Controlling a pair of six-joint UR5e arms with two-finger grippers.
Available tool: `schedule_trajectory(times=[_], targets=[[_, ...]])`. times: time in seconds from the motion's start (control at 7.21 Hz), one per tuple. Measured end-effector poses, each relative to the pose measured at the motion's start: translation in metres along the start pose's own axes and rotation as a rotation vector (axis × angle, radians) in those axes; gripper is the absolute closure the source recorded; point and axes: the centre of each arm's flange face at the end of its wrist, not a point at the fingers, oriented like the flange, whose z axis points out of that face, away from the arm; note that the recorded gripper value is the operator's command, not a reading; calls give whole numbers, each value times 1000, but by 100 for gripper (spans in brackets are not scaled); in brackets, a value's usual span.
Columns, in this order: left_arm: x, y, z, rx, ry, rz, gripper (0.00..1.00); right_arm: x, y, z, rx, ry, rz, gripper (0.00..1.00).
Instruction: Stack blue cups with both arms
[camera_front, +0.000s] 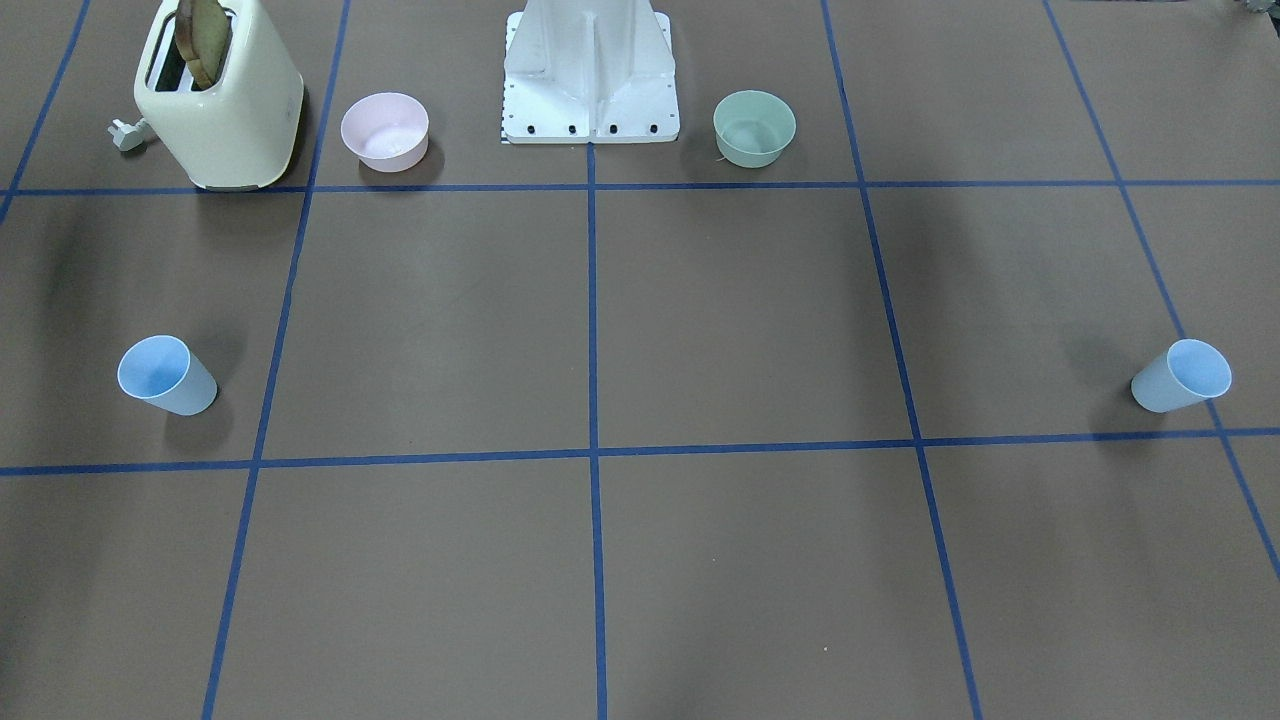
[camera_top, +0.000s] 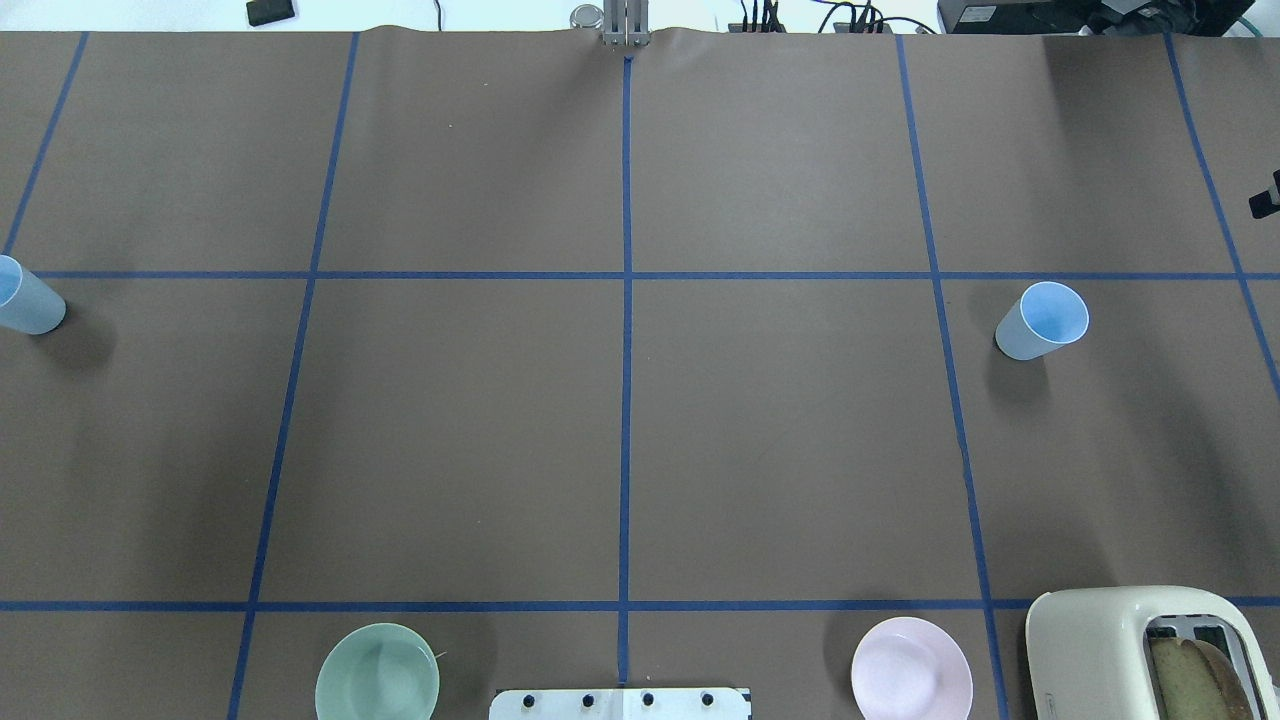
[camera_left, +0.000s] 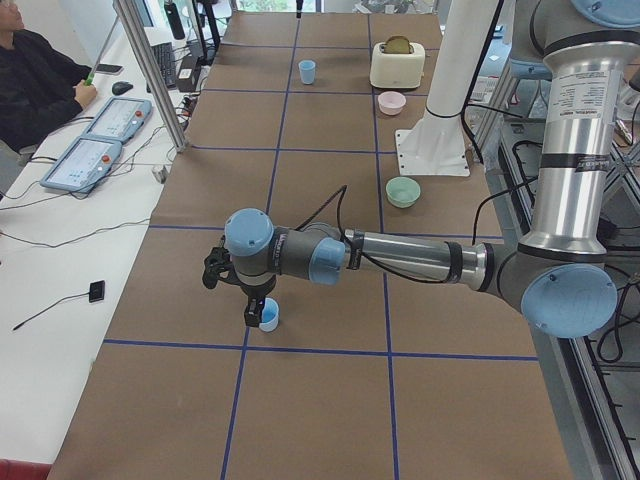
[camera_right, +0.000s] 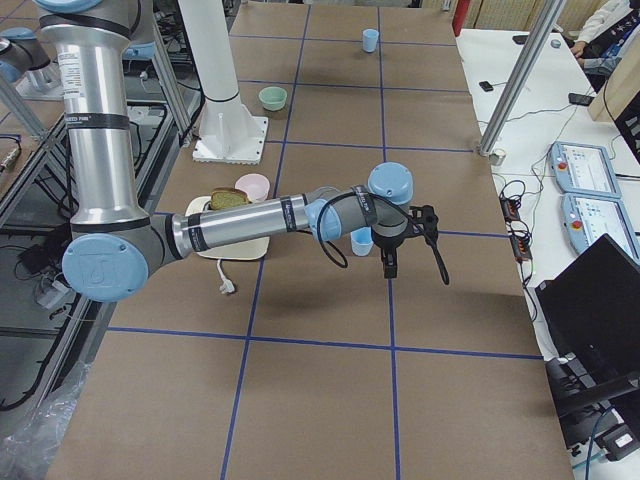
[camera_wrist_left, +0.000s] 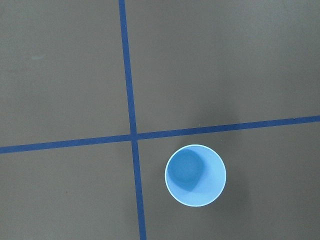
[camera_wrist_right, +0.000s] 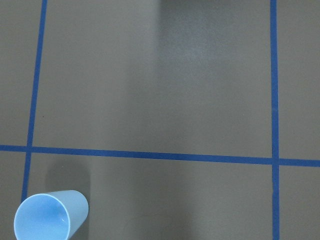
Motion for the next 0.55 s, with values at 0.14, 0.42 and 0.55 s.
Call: schedule_trajectory(times=[0.14,0.42,0.55], targets=[[1,-1,1,-2,1,2,5,-17,-7,5,-1,-2,-35,0],[-3,-3,9,-15,0,-1,3,-57,-7,25,-17,-2,-118,5],[-11,-3,19,-18,0,1,2,-75,-3,41,-33,15,-158,10]])
